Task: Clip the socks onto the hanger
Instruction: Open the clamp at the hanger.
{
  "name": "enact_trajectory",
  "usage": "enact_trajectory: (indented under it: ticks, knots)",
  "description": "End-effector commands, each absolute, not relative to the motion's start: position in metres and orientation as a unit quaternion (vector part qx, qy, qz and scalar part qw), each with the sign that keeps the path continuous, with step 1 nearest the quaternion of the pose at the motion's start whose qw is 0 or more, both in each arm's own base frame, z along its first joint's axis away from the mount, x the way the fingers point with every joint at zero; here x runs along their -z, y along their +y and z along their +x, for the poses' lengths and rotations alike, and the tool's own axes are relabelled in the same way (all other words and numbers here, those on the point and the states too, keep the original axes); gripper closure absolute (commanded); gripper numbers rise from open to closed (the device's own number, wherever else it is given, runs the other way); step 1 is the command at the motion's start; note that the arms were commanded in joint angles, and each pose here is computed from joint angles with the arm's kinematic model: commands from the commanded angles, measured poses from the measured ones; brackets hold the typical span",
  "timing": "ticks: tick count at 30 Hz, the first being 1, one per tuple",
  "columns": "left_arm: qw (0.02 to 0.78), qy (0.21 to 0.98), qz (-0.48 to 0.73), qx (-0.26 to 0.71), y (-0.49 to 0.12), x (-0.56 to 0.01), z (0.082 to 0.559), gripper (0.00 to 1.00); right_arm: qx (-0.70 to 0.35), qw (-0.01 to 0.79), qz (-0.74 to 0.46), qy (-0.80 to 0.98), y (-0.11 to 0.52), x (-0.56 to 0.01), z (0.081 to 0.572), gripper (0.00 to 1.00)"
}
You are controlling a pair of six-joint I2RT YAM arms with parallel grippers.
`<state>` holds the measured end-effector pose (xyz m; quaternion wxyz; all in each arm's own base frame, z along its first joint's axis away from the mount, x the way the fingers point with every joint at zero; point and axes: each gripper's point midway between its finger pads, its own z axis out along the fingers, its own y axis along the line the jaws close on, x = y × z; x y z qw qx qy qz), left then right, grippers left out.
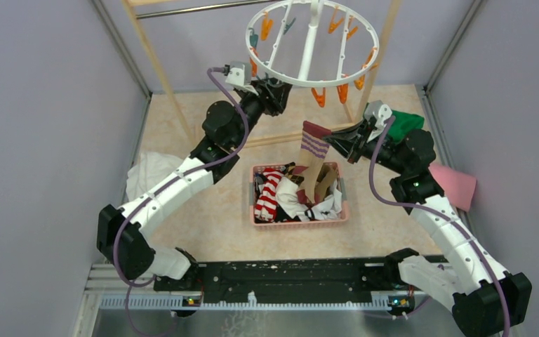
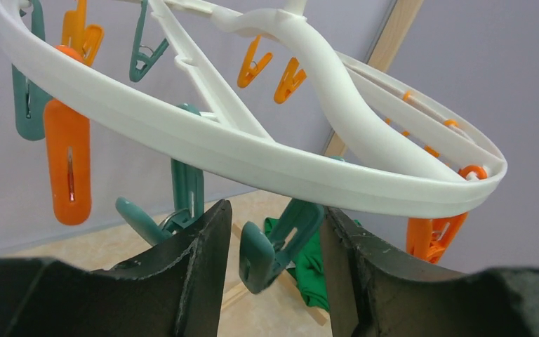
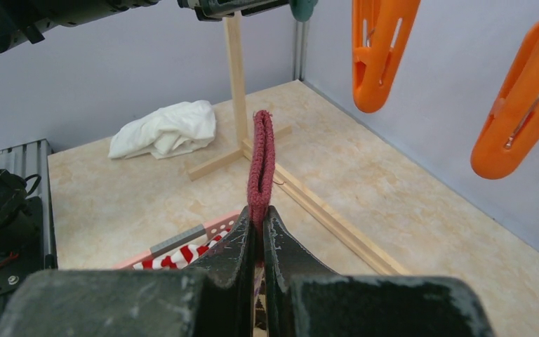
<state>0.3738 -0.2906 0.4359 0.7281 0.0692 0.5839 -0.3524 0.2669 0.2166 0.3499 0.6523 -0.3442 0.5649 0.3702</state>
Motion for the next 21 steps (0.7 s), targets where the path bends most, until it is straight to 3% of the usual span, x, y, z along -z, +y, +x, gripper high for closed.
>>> enact_trajectory:
  ticks: [1, 9, 21]
  knots:
    - [0.753, 0.556, 0.063, 0.346, -0.2868, -0.4572, 0.3749, 0.45, -0.366, 0.674, -0.347, 0.540, 0.2175, -0.3721, 0.2665, 1.00]
    - [0.757, 0.549, 0.059, 0.348, -0.2851, -0.4630, 0.3738, 0.41, -0.365, 0.673, -0.347, 0.541, 0.2174, -0.3708, 0.2673, 1.00]
    - [0.757, 0.549, 0.045, 0.350, -0.2877, -0.4644, 0.3816, 0.44, -0.366, 0.673, -0.347, 0.541, 0.2174, -0.3705, 0.2670, 1.00]
